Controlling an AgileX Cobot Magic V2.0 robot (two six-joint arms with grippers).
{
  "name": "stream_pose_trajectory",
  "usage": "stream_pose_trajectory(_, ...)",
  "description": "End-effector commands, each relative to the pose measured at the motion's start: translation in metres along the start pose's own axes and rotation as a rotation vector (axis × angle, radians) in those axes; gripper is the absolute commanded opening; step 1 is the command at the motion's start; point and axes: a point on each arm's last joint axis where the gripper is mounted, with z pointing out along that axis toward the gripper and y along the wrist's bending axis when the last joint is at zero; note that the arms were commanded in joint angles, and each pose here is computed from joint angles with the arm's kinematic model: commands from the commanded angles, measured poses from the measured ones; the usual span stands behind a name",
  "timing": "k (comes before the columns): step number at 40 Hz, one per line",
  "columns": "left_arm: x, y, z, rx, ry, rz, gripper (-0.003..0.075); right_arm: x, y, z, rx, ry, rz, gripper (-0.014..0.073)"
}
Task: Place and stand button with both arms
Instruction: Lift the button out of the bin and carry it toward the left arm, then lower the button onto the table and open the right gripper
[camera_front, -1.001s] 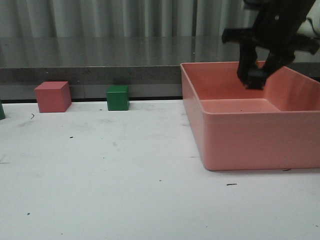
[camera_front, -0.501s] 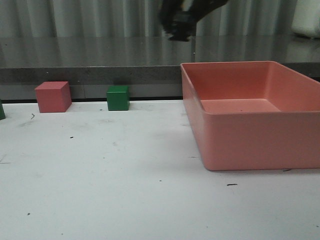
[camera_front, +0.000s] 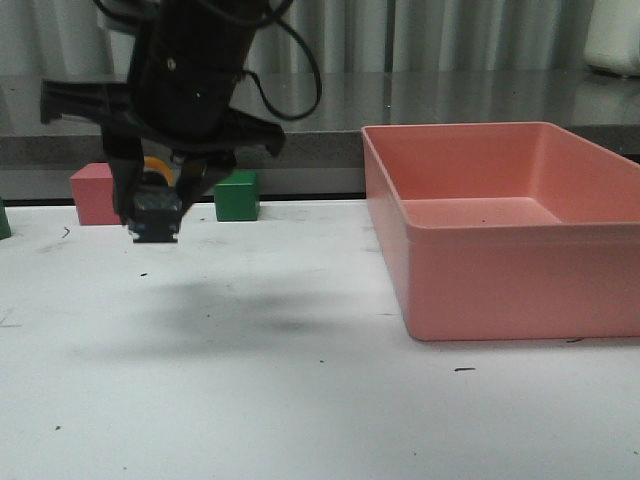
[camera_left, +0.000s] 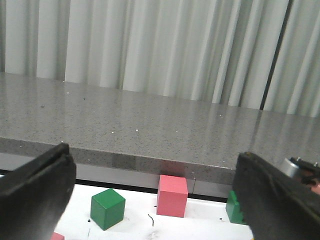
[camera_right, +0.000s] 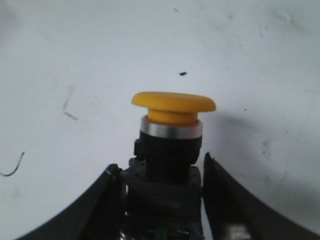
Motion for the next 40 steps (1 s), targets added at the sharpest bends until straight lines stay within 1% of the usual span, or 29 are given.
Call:
stream_pose_trajectory(1, -0.018, -0.002, 0.001, 0.006, -0.100, -0.008, 0.0617, -0.018, -0.002, -0.021, -0.022, -0.071, 0.135, 0.0171)
stream_pose_trajectory(4, -0.018, -0.002, 0.001, 0.006, -0.100, -0.008, 0.0617, -0.014, -0.007, -0.007, -0.003, -0.040, 0.202, 0.0175)
stream_pose_trajectory(6, -0.018, -0.002, 0.001, 0.006, -0.100, -0.008, 0.0617, -0.012, -0.010, 0.001, 0.005, -0.025, 0.218, 0.0177)
stream_pose_trajectory(13, -0.018, -0.002, 0.001, 0.006, -0.100, -0.008, 0.0617, -0.007, -0.012, 0.014, 0.012, 0.005, 0.230, 0.0188)
stream_pose_trajectory(20, -0.018, -0.002, 0.001, 0.006, -0.100, -0.008, 0.0617, -0.006, -0.013, 0.016, 0.014, 0.008, 0.230, 0.0197)
stream_pose_trajectory(22, -0.018, -0.002, 0.001, 0.006, -0.100, -0.008, 0.0617, -0.006, -0.013, 0.016, 0.014, 0.008, 0.230, 0.0235)
stream_pose_trajectory(24, -0.018, -0.002, 0.001, 0.006, -0.100, -0.008, 0.0618, -0.006, -0.013, 0.015, 0.015, 0.012, 0.231, 0.0299)
stream_pose_trajectory(26, -0.018, -0.002, 0.001, 0.006, -0.100, -0.008, 0.0617, -0.005, -0.013, 0.015, 0.019, 0.020, 0.231, 0.0394)
stream_pose_trajectory(29, -0.018, -0.002, 0.001, 0.006, -0.100, -0.008, 0.0617, -0.004, -0.013, 0.013, 0.024, 0.031, 0.230, 0.0513)
stream_pose_trajectory(31, -0.018, -0.002, 0.001, 0.006, -0.100, -0.008, 0.0617, -0.005, -0.012, 0.009, 0.024, 0.031, 0.228, 0.0574)
stream_pose_trajectory(34, -0.018, -0.002, 0.001, 0.006, -0.100, -0.008, 0.0617, -0.008, -0.010, 0.000, 0.016, 0.019, 0.216, 0.0611)
stream_pose_trajectory(40, -0.018, -0.002, 0.001, 0.006, -0.100, -0.008, 0.0617, -0.018, 0.000, -0.035, -0.025, -0.054, 0.161, 0.0610)
